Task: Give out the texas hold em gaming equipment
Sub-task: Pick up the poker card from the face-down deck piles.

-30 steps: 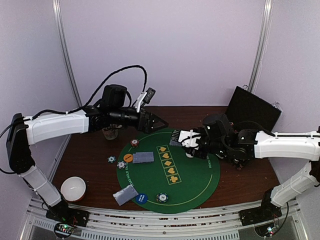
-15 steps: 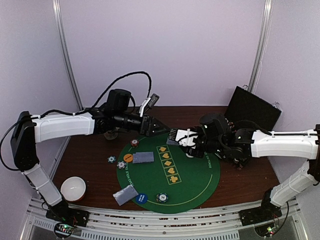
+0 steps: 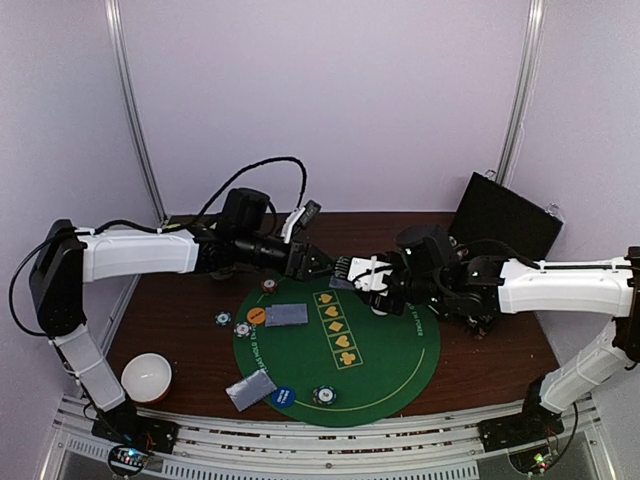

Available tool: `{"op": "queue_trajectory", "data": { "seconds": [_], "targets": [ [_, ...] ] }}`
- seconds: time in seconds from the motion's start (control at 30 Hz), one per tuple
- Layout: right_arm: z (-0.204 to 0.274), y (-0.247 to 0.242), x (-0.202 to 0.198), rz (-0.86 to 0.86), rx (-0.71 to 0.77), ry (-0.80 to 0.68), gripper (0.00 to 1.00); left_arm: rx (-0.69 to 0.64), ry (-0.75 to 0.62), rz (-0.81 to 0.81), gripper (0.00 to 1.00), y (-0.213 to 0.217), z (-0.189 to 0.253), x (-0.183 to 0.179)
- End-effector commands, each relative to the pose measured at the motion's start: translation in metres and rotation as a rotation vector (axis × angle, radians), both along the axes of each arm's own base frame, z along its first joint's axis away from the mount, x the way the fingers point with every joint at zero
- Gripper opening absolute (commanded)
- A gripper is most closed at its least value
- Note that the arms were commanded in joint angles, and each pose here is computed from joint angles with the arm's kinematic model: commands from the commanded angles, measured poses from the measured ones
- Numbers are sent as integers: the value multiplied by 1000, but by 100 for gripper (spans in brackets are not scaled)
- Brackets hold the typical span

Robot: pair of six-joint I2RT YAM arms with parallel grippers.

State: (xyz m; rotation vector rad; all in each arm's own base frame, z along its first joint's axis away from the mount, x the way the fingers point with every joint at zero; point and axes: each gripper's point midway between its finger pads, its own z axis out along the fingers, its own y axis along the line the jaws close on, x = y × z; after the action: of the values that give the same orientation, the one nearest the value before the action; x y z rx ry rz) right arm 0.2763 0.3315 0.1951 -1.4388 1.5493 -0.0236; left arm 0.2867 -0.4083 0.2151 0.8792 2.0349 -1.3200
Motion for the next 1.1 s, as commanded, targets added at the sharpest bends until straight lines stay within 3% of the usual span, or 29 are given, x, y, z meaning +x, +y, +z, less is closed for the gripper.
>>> {"op": "queue_trajectory", "data": {
  "seconds": [0.0,0.13,0.23,0.43,0.87,1.07],
  "targets": [
    [19,9,4,13,45,-28,47,5,-30,18,73,-5,3,10],
    [18,10,5,13,41,-26,47,-4,-29,-11,72,-11,6,4],
    [19,10,6,11,42,-28,47,-6,-31,-16,66,-11,8,3],
    [19,10,7,7,39,-32,47,8,-51,-27,42,-7,12,-1],
    [16,7,7,-1,31,-28,47,21,-80,-16,39,2,19,-4],
    [16,5,8,-9,22,-34,47,13,-81,-32,21,3,23,-8]
  ]
}}
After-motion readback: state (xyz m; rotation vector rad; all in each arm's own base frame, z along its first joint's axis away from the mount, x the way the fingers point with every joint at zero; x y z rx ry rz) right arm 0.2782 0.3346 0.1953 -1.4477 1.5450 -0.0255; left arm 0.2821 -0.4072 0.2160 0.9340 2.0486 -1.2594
